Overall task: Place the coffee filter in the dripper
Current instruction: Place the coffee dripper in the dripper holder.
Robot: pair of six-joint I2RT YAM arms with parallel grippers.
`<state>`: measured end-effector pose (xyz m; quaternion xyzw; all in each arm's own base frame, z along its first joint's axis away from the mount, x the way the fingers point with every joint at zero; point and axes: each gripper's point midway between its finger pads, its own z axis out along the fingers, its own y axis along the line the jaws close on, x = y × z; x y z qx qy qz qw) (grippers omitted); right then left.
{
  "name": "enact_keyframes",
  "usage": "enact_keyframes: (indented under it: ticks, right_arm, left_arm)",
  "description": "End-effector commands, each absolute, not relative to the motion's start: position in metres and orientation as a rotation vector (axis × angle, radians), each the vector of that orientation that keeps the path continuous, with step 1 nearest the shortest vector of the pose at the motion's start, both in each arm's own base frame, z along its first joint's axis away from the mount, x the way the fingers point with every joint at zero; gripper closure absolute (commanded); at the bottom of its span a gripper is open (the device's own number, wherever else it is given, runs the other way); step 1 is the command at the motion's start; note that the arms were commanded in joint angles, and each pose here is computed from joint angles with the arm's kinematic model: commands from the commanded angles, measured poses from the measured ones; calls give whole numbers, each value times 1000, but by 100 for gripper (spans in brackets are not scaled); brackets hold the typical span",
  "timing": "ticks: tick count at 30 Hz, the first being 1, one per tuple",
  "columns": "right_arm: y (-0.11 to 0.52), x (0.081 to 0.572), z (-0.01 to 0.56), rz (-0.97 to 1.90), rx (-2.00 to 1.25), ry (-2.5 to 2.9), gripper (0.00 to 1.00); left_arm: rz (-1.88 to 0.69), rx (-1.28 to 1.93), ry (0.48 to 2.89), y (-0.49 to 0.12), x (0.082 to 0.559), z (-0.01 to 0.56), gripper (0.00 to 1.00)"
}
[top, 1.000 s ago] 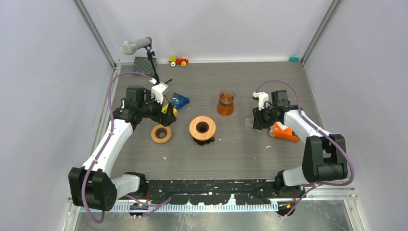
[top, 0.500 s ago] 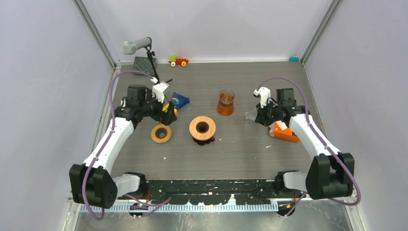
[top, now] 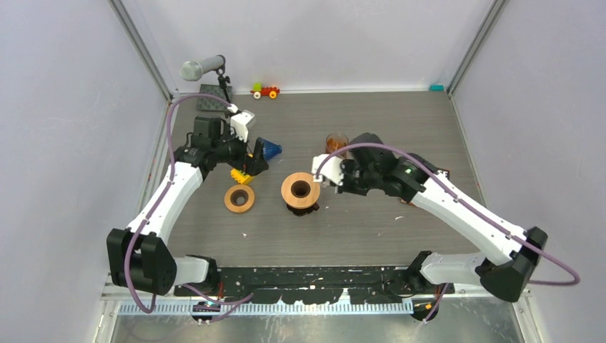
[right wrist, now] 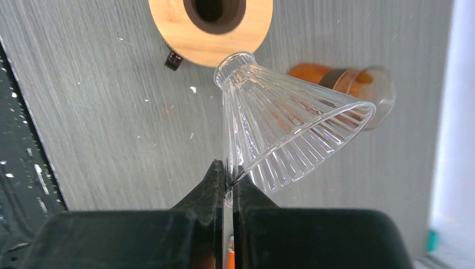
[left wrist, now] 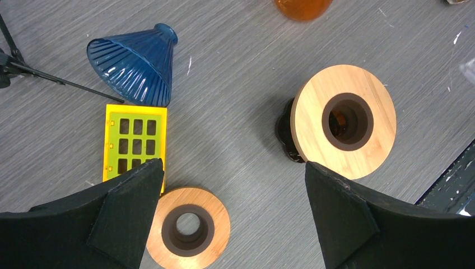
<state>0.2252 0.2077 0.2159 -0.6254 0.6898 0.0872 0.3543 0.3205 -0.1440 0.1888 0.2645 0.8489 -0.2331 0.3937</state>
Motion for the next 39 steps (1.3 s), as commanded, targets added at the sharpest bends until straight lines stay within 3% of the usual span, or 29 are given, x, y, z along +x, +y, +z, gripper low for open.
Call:
enact_keyframes:
  ticks: [1, 12, 39]
  right_arm:
    - [222, 236, 233, -90, -1797, 1660, 99]
    - [276, 238, 229, -372, -2101, 1444, 99]
    - [312, 250, 194, -579, -2153, 1374, 100]
  left_arm:
    - [-611, 652, 2093, -151, 332, 214, 0]
    - [-614, 629, 2100, -152, 335, 212, 0]
    - [-681, 608, 2087, -164, 332, 217, 0]
